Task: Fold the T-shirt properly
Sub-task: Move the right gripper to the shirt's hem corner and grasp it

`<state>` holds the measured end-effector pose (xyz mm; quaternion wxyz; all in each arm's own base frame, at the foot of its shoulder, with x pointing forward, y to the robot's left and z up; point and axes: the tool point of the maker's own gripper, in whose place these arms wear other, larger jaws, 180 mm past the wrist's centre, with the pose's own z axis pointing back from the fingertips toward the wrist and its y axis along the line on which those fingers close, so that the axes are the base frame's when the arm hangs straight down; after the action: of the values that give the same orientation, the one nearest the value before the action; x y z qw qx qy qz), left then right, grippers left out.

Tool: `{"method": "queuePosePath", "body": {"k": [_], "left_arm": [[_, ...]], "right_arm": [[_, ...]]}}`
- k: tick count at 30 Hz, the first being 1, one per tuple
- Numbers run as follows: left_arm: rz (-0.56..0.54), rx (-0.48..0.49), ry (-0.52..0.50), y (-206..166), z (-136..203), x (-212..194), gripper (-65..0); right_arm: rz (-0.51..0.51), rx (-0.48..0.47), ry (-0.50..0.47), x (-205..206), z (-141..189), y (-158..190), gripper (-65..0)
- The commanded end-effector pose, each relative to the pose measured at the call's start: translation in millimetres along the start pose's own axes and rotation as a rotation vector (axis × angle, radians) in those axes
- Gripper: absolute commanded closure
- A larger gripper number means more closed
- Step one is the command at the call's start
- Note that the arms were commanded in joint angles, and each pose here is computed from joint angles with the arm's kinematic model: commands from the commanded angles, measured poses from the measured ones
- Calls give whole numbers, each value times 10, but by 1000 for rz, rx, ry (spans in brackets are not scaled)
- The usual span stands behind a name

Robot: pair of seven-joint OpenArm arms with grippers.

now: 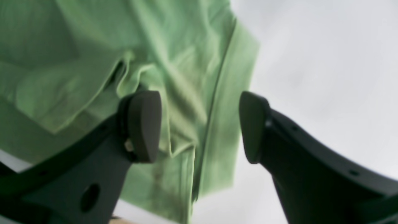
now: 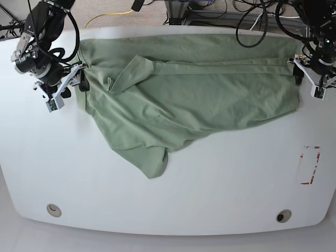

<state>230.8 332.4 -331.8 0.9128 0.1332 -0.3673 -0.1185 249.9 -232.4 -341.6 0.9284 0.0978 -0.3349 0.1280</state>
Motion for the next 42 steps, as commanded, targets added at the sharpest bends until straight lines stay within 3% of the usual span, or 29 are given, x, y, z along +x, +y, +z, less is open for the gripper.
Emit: {"method": "queuePosePath", "body": {"k": [1,10,16,21,31,40,42], "left_arm": [[-19,46,-63,150,11,247,-407],[-5,140,-83,323,-158,573,-407],[17,147,-82,379,-239,623,-407],[19,145,-82,368,-243,621,-407],[21,142,-80,359,-247,610,-407],[41,117,-50,327,-343,507,-410],[57,94,-24,286,-417,413,-414]], "right_arm": [[18,29,-47,256,-108,-25,-373],[7,79,-50,735,-600,-174,-373],[18,118,-61,1076,-984,-173,-373],[-30,154,-86,1252,-1290,-193,-373],[-103,192,-89,1206,-1653,-142,-373],[-106,267,-87,1184,-1835,266,-369],[-109,282,-92,1205,-1859,348,-339]]}}
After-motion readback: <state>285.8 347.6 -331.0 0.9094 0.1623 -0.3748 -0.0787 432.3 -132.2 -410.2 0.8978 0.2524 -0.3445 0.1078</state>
